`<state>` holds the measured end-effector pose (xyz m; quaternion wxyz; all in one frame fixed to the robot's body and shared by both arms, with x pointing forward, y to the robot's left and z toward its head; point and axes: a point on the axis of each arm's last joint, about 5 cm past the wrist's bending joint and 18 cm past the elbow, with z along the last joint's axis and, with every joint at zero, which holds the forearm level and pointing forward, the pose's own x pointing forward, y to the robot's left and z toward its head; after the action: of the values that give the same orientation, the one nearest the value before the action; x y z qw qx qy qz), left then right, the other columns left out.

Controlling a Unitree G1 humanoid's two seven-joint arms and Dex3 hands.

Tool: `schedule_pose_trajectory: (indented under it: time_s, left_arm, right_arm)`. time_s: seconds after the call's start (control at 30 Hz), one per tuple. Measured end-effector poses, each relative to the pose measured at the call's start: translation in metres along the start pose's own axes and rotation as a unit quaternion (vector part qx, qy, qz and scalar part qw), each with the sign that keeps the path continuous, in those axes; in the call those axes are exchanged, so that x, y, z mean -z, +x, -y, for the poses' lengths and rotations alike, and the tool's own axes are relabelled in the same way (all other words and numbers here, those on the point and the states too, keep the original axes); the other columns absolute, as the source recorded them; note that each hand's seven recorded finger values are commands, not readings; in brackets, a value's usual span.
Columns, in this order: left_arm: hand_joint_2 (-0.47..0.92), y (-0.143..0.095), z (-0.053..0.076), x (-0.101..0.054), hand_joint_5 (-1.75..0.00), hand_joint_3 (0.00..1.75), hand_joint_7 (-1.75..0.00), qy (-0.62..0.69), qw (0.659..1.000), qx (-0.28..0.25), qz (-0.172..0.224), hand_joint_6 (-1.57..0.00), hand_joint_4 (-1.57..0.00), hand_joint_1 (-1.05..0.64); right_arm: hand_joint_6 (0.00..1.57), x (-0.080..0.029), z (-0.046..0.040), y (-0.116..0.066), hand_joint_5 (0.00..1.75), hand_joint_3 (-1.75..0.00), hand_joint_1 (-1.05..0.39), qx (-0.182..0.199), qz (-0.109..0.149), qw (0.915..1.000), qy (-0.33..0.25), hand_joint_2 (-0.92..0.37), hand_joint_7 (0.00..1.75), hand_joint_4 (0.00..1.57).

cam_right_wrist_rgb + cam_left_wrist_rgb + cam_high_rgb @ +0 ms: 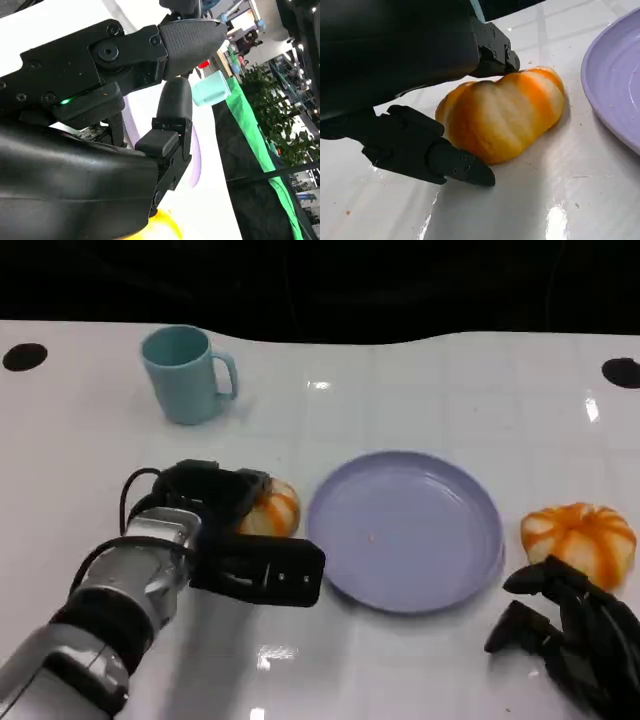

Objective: Grasp the bread from the table and place it into the plate.

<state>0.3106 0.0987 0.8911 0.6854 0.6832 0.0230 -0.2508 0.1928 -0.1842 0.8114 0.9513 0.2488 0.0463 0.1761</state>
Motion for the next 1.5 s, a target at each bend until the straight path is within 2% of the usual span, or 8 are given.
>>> schedule_pose_trajectory:
  time_s: [0.17, 0.3, 0.37, 0.57, 0.73, 0.97, 1.1, 1.5]
  left_arm:
    - [0.86, 0.003, -0.003, 0.000, -0.14, 0.04, -0.08, -0.002, 1.000, 0.008, 0.012, -0.39, -0.35, -0.27]
    - [0.92, 0.003, 0.000, 0.004, -1.20, 0.11, -0.12, -0.035, 0.999, -0.002, 0.015, -1.07, -0.72, -0.34]
    - [0.92, 0.004, 0.000, 0.004, -1.62, 0.32, -1.04, -0.044, 0.999, -0.019, 0.011, -0.75, -0.68, -0.29]
    - [0.92, 0.004, 0.003, 0.002, -1.44, 0.56, -1.02, -0.041, 0.998, -0.052, -0.004, -0.59, -0.69, -0.31]
    - [0.92, 0.004, 0.004, 0.003, -1.74, 0.42, -1.18, -0.036, 0.997, -0.065, -0.012, -0.60, -0.68, -0.29]
    - [0.92, 0.004, 0.002, 0.006, -1.74, 0.45, -0.76, -0.043, 0.993, -0.102, -0.042, -0.64, -0.70, -0.24]
    - [0.92, 0.005, -0.004, 0.005, -1.75, 0.37, -1.41, -0.062, 0.987, -0.146, -0.025, -0.62, -0.78, -0.22]
    - [0.83, 0.004, -0.015, -0.010, -1.75, 0.41, -1.72, -0.109, 0.952, -0.272, 0.084, -0.59, -0.87, -0.14]
  right_arm:
    - [0.61, 0.000, 0.0000, 0.000, 1.50, -0.25, -0.54, -0.001, 0.000, 1.0000, 0.000, -0.92, 1.19, 0.67]
    - [0.60, 0.000, -0.0002, 0.000, 1.50, -0.24, -0.55, -0.001, 0.000, 1.0000, 0.000, -0.92, 1.19, 0.67]
    - [0.61, 0.000, -0.0002, 0.000, 1.50, -0.23, -0.56, -0.001, 0.000, 1.0000, -0.001, -0.92, 1.19, 0.67]
    - [0.61, 0.000, -0.0002, 0.000, 1.50, -0.22, -0.55, -0.001, 0.001, 1.0000, -0.001, -0.92, 1.19, 0.67]
    - [0.60, 0.000, 0.0001, 0.000, 1.50, -0.24, -0.54, -0.001, 0.001, 1.0000, -0.001, -0.92, 1.19, 0.66]
    - [0.61, -0.001, 0.0004, 0.000, 1.50, -0.22, -0.54, 0.000, 0.000, 1.0000, 0.001, -0.92, 1.19, 0.68]
    - [0.61, 0.000, 0.0007, 0.001, 1.51, -0.22, -0.54, -0.001, 0.001, 1.0000, 0.000, -0.92, 1.20, 0.68]
    - [0.60, -0.001, 0.0021, 0.004, 1.52, -0.21, -0.55, -0.010, -0.001, 1.0000, -0.002, -0.92, 1.22, 0.67]
